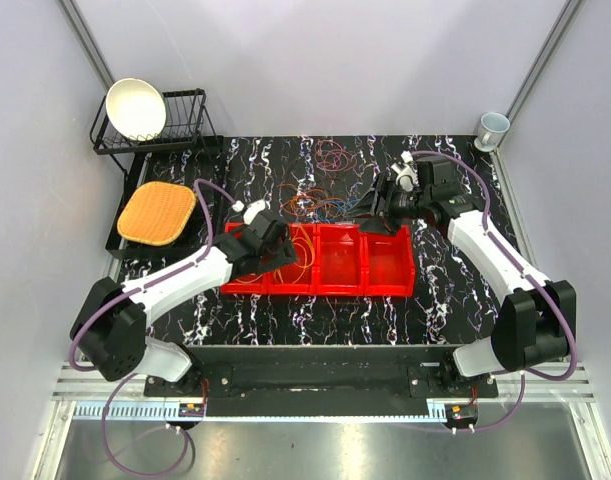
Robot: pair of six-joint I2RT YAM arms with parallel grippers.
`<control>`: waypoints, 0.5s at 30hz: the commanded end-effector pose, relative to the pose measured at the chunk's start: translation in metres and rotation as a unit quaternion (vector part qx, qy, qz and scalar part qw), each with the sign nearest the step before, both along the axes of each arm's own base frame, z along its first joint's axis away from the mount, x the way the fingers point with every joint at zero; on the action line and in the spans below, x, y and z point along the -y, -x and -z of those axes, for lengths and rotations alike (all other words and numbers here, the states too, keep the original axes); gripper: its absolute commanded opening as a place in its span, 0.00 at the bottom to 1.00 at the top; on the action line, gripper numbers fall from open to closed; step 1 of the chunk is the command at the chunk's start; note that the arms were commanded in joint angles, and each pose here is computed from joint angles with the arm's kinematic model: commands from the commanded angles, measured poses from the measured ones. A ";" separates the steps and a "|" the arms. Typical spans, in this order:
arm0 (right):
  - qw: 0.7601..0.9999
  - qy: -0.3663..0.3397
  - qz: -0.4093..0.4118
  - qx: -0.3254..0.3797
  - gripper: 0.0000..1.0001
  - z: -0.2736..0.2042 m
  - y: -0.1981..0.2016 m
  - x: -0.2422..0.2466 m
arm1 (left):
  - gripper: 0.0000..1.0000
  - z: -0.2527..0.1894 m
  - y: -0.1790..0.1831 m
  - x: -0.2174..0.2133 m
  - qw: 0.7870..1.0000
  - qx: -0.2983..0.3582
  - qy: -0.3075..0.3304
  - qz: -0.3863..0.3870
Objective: Untangle the cables
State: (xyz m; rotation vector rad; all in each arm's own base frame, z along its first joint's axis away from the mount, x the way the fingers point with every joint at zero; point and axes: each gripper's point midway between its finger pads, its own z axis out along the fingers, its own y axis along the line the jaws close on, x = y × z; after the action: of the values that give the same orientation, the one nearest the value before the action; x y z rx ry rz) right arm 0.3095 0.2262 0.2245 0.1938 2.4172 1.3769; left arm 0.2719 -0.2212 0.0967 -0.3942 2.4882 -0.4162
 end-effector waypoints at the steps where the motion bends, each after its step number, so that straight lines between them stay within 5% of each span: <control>1: 1.000 -0.003 0.000 0.019 0.71 -0.006 -0.004 -0.008 | 0.74 -0.036 -0.013 0.009 0.999 0.045 0.016 0.004; 15: 0.999 0.013 0.006 0.029 0.71 -0.006 0.000 -0.004 | 0.72 -0.082 -0.015 0.030 0.995 0.083 -0.016 0.044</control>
State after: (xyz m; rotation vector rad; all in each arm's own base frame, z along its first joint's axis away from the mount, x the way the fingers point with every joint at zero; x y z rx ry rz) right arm 0.3087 0.2306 0.2228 0.1989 2.4246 1.3676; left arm 0.2764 -0.2482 0.1561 -0.2661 2.4083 -0.4394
